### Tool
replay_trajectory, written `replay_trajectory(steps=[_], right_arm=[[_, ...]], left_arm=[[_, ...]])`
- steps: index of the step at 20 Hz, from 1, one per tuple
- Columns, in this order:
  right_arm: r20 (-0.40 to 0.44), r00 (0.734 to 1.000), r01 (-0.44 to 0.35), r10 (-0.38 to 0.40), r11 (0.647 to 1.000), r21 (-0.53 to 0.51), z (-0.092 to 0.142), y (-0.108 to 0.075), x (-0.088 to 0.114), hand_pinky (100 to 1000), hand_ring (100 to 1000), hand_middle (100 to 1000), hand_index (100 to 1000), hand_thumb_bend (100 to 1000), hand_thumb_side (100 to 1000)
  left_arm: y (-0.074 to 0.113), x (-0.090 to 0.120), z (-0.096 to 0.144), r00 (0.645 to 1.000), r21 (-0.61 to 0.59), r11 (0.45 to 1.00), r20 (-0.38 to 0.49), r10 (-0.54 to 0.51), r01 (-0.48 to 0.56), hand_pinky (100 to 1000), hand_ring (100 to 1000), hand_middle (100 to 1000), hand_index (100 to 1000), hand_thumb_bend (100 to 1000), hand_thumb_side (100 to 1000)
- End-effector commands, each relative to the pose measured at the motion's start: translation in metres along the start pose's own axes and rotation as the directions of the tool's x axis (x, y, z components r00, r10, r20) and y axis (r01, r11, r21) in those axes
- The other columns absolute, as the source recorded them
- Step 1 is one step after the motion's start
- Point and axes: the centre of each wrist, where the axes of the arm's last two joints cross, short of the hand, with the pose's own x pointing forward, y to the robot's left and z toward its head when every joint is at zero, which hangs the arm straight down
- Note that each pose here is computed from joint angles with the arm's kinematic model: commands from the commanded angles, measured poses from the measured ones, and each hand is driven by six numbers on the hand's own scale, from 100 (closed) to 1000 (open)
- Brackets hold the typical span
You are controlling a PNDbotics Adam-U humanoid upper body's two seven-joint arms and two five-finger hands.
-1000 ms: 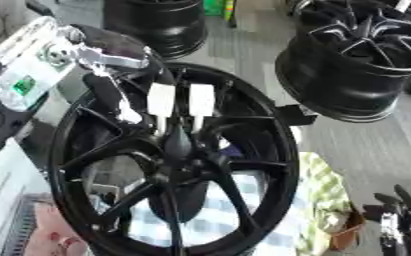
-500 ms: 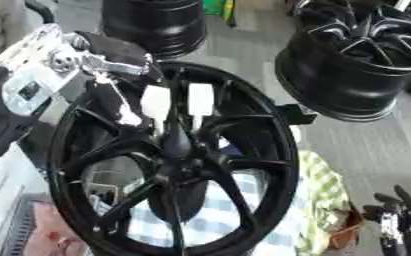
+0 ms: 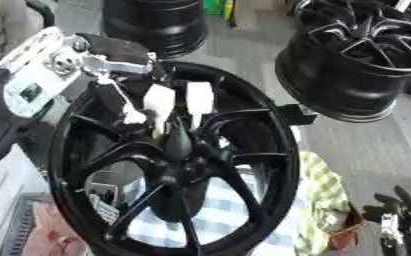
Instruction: Pull the pin out of the wheel hub.
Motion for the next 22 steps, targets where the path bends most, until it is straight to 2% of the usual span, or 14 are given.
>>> replay_trajectory(steps=[1, 7, 14, 17, 22], right_arm=[[0.013, 1.000, 0.000, 0.000, 1.000, 0.006, -0.003, -0.002, 0.002, 574, 594, 668, 895, 100, 628], [0.012, 1.000, -0.003, 0.003, 1.000, 0.005, -0.003, -0.002, 0.002, 574, 594, 668, 895, 100, 627], [0.013, 1.000, -0.013, 0.013, 1.000, -0.010, -0.003, -0.005, 0.001, 573, 594, 669, 895, 100, 626], [0.016, 1.000, -0.019, 0.019, 1.000, -0.018, -0.004, -0.007, 0.001, 574, 594, 669, 895, 100, 624], [0.025, 0.999, -0.027, 0.028, 0.999, -0.029, -0.007, -0.009, 0.002, 574, 594, 669, 895, 100, 623]], left_arm=[[0.021, 0.000, 0.016, 1.000, 0.085, 0.996, -0.014, -0.018, 0.019, 463, 324, 241, 485, 100, 352], [0.038, -0.003, 0.034, 0.999, 0.193, 0.981, -0.034, 0.015, -0.008, 460, 320, 234, 483, 100, 346], [0.052, -0.013, 0.078, 0.991, 0.365, 0.927, -0.059, 0.119, -0.090, 456, 315, 229, 481, 100, 341], [0.047, -0.014, 0.102, 0.985, 0.410, 0.906, -0.084, 0.149, -0.102, 458, 320, 233, 485, 100, 340], [0.019, -0.013, 0.133, 0.965, 0.410, 0.905, -0.175, 0.196, -0.110, 463, 327, 239, 491, 100, 333]])
